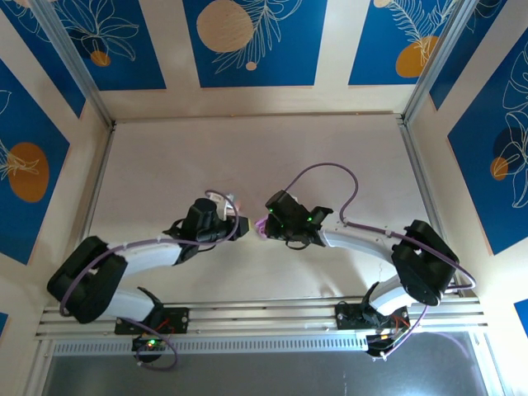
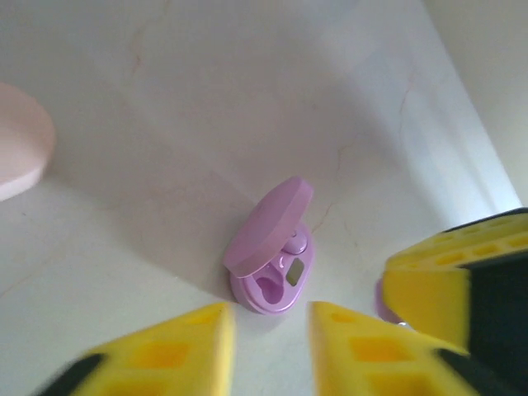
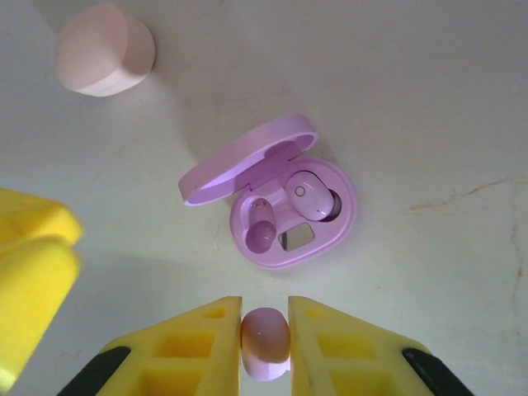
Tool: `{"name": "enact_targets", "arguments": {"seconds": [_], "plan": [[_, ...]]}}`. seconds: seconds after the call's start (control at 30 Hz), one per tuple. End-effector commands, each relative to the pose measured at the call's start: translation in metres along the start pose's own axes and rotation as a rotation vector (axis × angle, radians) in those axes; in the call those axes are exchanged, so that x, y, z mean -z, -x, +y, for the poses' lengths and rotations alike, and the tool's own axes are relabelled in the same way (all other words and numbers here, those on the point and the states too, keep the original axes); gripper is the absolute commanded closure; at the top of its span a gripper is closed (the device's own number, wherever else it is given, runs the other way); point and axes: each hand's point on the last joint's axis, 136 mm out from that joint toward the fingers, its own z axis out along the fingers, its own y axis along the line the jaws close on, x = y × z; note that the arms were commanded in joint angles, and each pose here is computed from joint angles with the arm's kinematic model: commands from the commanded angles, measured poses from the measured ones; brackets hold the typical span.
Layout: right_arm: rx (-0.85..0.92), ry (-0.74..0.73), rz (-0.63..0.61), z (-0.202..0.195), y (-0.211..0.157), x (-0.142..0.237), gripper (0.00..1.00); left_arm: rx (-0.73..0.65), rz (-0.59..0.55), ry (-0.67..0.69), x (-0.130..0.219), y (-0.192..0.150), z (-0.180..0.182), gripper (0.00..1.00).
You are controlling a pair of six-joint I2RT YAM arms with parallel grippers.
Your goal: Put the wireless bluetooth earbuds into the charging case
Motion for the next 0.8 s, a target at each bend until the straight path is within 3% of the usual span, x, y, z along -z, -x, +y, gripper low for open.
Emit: {"name": "enact_targets", "arguments": {"seconds": [0.0,0.13,0.23,0.53,0.77], "plan": [[-0.041,0.038,-0.039,0.008,0.009,-0.006,0.80,-0.041,-0.094,0.047,0.015,0.012,0.005,0.51],[-0.049,0.055,-0.063,0.012,0.013,-0.012,0.80,-0.051,-0.166,0.071,0.032,0.021,0.009,0.18],[-0.054,0.058,-0.074,0.013,0.015,-0.018,0.80,-0.049,-0.205,0.082,0.041,0.027,0.012,0.01],[-0.067,0.049,-0.081,0.011,0.014,-0.037,0.80,-0.034,-0.307,0.105,0.065,0.037,0.019,0.00],[-0.068,0.038,-0.076,0.009,0.012,-0.044,0.80,-0.031,-0.313,0.104,0.067,0.038,0.020,0.00]]}}
